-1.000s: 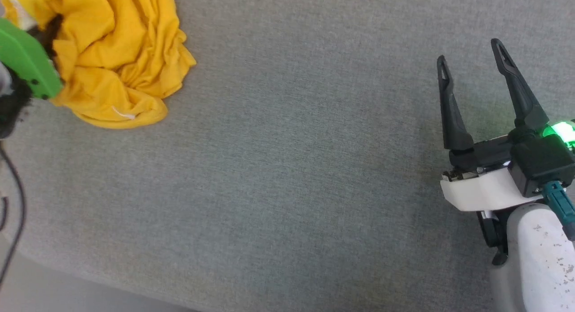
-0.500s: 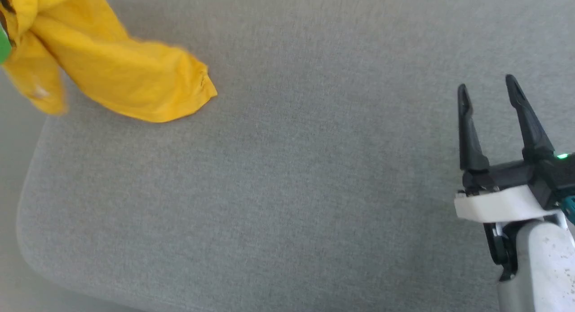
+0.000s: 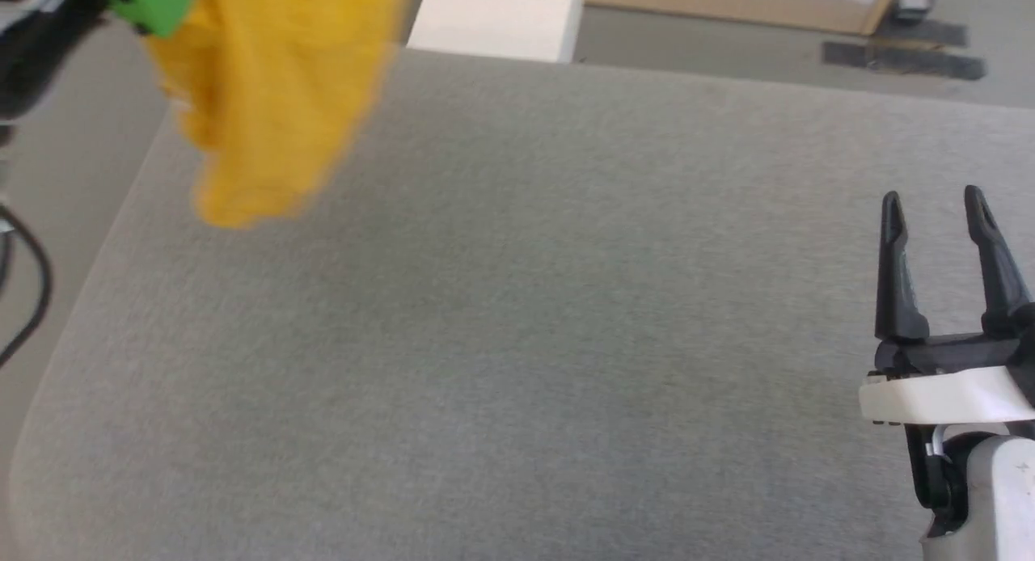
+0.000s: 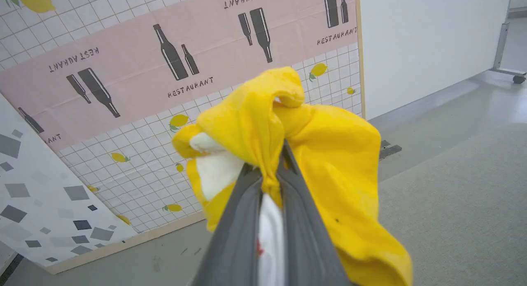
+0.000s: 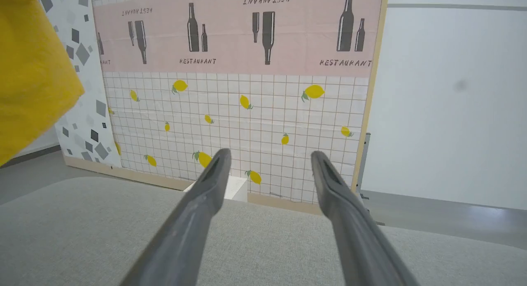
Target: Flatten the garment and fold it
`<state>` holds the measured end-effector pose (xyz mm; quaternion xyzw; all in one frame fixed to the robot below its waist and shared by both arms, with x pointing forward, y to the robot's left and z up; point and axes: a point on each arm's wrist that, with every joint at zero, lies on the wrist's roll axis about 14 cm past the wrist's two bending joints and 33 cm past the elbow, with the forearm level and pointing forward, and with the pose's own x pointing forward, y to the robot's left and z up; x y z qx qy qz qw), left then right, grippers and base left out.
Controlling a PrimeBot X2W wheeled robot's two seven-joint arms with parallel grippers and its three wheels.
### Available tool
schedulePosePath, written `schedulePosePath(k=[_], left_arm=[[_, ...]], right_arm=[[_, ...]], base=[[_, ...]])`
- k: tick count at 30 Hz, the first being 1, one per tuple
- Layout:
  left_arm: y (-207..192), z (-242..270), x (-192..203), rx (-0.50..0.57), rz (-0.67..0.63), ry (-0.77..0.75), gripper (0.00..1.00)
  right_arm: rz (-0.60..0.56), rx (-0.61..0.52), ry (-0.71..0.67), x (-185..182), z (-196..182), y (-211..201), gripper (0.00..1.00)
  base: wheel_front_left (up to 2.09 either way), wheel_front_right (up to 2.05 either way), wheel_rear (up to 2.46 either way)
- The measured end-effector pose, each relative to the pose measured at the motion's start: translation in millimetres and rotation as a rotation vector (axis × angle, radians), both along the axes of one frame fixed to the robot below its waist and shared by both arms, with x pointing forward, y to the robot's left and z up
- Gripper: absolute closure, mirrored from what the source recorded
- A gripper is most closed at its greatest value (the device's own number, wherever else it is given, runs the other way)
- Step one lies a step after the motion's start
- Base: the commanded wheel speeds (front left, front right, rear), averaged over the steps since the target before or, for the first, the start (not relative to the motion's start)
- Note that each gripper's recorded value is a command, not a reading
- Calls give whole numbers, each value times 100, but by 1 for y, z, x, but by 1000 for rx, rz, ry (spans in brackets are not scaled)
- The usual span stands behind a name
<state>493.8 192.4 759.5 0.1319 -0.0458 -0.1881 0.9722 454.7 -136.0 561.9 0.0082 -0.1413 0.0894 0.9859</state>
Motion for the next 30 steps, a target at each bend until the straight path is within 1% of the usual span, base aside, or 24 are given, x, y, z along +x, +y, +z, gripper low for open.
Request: schedulePosePath(k=[4, 10, 14, 15, 16, 20, 22, 25, 27, 30], left_arm=[[-57, 14, -8, -29, -133, -29, 100], [-142, 19, -25, -99, -335, -43, 100], [-198, 8, -42, -160, -465, -29, 100], [-207, 0, -44, -150, -485, -20, 100], [-217, -10, -47, -140, -503, -11, 100], [-236, -64, -45, -205, -517, 98, 100], [-242, -97, -44, -232, -510, 169, 100], [-242, -155, -41, -255, -457, 289, 100], [-238, -205, -42, -234, -406, 403, 100], [-221, -279, -51, -148, -325, 566, 100]], right_arm=[[-71, 1, -38, -12, 16, -27, 0], [-189, -9, -75, -33, 31, -69, 0], [-263, -11, -99, -46, 40, -95, 0], [-274, -12, -102, -48, 41, -99, 0], [-288, -15, -103, -50, 41, -104, 0], [-312, -17, -102, -54, 41, -112, 0], [-319, -19, -92, -54, 37, -114, 0], [-327, -21, -69, -54, 29, -117, 0], [-326, -22, -56, -52, 25, -117, 0], [-314, -24, -38, -49, 18, -113, 0]], base=[[0, 0, 0], [0, 0, 0], [0, 0, 0], [0, 0, 0], [0, 0, 0], [0, 0, 0], [0, 0, 0], [0, 0, 0], [0, 0, 0], [0, 0, 0]])
